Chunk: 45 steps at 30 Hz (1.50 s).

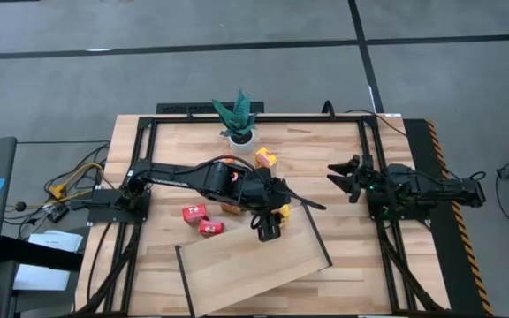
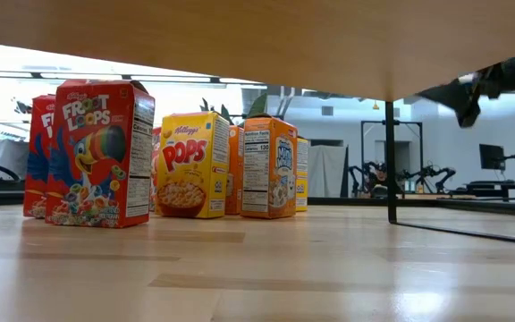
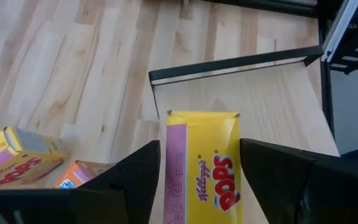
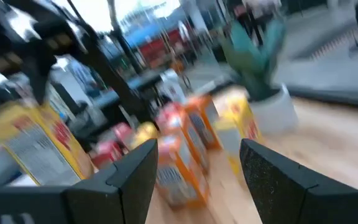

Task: Stack cereal on shelf
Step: Put the bottom left yellow cereal box on the shelf

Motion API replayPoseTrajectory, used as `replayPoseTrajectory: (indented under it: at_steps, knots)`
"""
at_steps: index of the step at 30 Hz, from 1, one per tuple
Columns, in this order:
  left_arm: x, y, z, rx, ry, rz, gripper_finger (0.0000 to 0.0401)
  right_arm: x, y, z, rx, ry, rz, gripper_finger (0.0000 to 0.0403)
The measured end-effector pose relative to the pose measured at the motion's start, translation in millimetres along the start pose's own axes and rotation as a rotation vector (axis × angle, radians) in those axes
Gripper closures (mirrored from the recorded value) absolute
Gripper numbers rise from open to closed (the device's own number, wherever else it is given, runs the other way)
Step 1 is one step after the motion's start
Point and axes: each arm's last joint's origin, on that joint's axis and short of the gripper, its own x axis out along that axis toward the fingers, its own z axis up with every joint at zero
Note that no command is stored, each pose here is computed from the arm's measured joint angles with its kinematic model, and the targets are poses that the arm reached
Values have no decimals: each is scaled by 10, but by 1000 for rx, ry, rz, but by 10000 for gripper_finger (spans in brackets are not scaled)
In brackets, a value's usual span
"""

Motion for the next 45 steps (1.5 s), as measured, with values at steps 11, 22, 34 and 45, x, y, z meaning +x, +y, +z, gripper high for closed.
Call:
replayPoseTrajectory:
  at_steps: [11,22,34,45]
  knots:
    - [-46,-39,69,-1,-38,-110,192,-73,201,422,-86,-153,109,132]
    - [-119,-7,149,-30,-107,-124,192,34,476,857,-218,-75,163,54]
    - [-770,113,159,-80,-173,-132,192,664,1130,1051,-497,146,297,52]
    - [-1590,177,-37,-53,-252,-13,192,1009,1844,1126,-513,284,257,53]
